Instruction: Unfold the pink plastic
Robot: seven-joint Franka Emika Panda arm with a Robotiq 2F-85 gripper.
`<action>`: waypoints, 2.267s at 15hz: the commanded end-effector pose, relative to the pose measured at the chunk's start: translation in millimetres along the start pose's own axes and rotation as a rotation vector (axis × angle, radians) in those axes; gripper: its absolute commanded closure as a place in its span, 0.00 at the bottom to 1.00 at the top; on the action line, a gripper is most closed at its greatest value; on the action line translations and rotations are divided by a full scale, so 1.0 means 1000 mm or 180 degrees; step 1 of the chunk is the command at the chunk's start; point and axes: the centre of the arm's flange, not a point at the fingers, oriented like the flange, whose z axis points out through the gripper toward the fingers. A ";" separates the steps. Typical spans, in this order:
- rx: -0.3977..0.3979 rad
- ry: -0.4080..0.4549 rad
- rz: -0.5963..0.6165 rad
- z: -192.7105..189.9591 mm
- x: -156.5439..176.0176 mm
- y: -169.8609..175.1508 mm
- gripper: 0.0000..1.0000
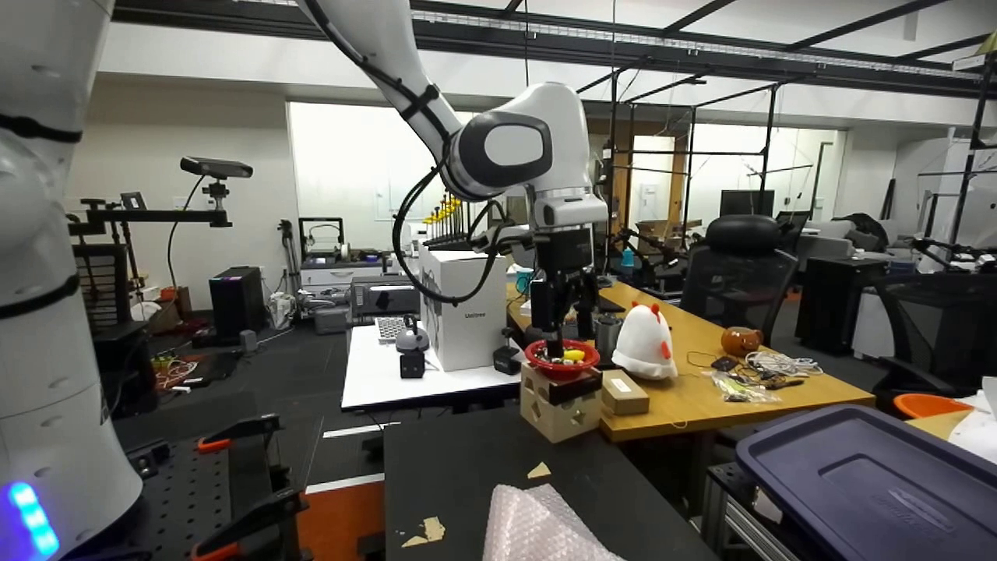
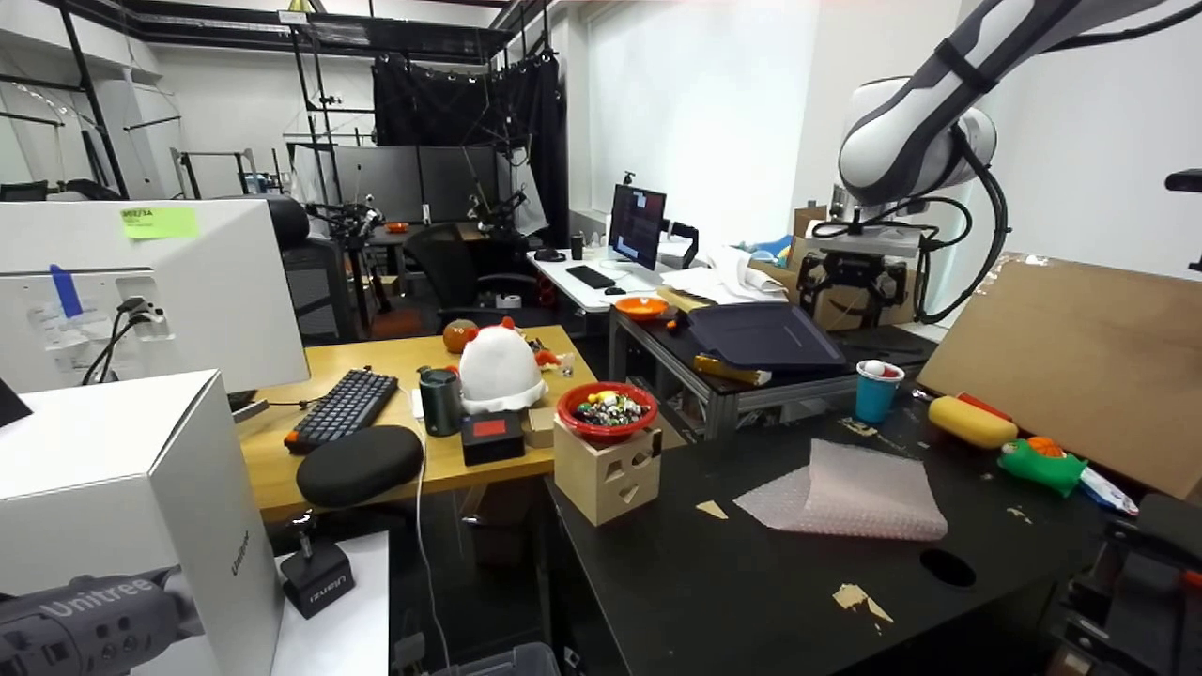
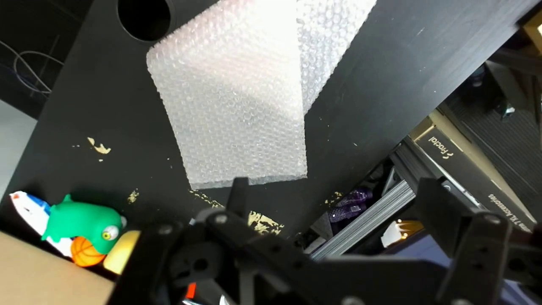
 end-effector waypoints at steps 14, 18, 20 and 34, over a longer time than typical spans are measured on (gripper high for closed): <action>-0.0353 0.0174 -0.1123 0.054 0.038 -0.029 0.00; -0.0432 0.0259 -0.1767 0.079 0.046 -0.054 0.00; -0.0442 0.0303 -0.2056 0.090 0.048 -0.066 0.00; 0.0021 -0.0188 -0.2442 0.179 0.044 -0.139 0.00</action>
